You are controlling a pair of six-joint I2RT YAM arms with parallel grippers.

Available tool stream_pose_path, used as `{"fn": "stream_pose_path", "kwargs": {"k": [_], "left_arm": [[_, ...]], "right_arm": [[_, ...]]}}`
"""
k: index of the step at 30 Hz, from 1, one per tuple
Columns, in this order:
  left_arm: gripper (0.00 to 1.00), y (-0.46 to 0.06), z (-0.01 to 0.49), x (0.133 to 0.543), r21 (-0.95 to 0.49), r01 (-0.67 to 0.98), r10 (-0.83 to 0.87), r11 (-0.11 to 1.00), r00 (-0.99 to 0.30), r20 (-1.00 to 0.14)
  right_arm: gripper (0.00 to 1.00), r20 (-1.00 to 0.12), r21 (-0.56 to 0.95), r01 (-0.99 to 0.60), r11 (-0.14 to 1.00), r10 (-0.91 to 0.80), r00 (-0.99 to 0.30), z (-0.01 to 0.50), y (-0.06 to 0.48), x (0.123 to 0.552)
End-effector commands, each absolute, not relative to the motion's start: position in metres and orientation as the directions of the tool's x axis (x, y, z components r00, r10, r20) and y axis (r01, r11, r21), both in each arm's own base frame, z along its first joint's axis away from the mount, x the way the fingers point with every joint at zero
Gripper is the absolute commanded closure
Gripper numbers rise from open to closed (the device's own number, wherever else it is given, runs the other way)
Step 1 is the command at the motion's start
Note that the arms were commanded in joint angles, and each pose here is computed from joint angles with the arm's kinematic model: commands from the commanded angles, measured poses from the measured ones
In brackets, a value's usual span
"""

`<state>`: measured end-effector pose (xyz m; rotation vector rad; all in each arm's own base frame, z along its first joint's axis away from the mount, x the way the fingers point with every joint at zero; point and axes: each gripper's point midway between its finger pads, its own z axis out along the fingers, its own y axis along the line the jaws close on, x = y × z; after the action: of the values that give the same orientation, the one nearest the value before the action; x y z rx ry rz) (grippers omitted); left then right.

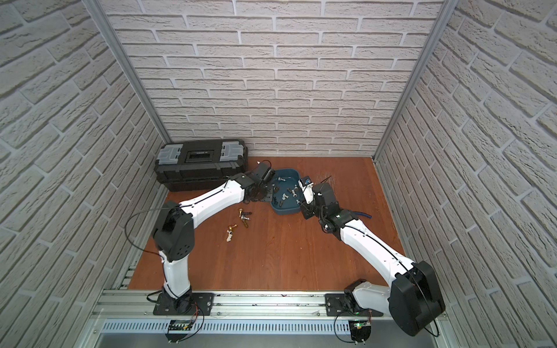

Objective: Put the chess pieces into the storage box
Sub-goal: Pick up the chess piece at the center of the board, then place the chess piece in the storage box.

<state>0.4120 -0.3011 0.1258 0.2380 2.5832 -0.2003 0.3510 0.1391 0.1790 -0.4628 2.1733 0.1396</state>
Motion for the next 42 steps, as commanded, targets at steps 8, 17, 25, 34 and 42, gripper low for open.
{"fn": "stream_pose_path", "kwargs": {"k": [8,17,25,34,42], "left_arm": [[0.74,-0.353,0.078,0.457,-0.137,0.331,0.227,0.934,-0.842,-0.489],[0.66,-0.366,0.079,0.467,-0.148,0.338,0.219,0.929,-0.828,-0.517],[0.49,-0.389,0.102,0.456,-0.146,0.392,0.256,0.908,-0.797,-0.548],[0.5,-0.349,0.155,0.425,-0.128,0.345,0.2,0.93,-0.765,-0.612],[0.49,-0.237,0.169,0.336,-0.057,0.185,0.118,0.981,-0.805,-0.582]], "right_arm": [[0.68,-0.804,-0.033,-0.375,0.927,-0.248,-0.541,0.175,0.141,0.356],[0.68,-0.804,-0.014,-0.389,0.921,-0.241,-0.544,0.172,0.146,0.358],[0.65,-0.791,0.004,-0.4,0.917,-0.241,-0.562,0.167,0.151,0.359],[0.65,-0.73,0.138,-0.43,0.892,-0.202,-0.653,0.168,0.172,0.338],[0.65,-0.727,0.128,-0.571,0.811,-0.315,-0.61,0.171,0.239,0.316]]}}
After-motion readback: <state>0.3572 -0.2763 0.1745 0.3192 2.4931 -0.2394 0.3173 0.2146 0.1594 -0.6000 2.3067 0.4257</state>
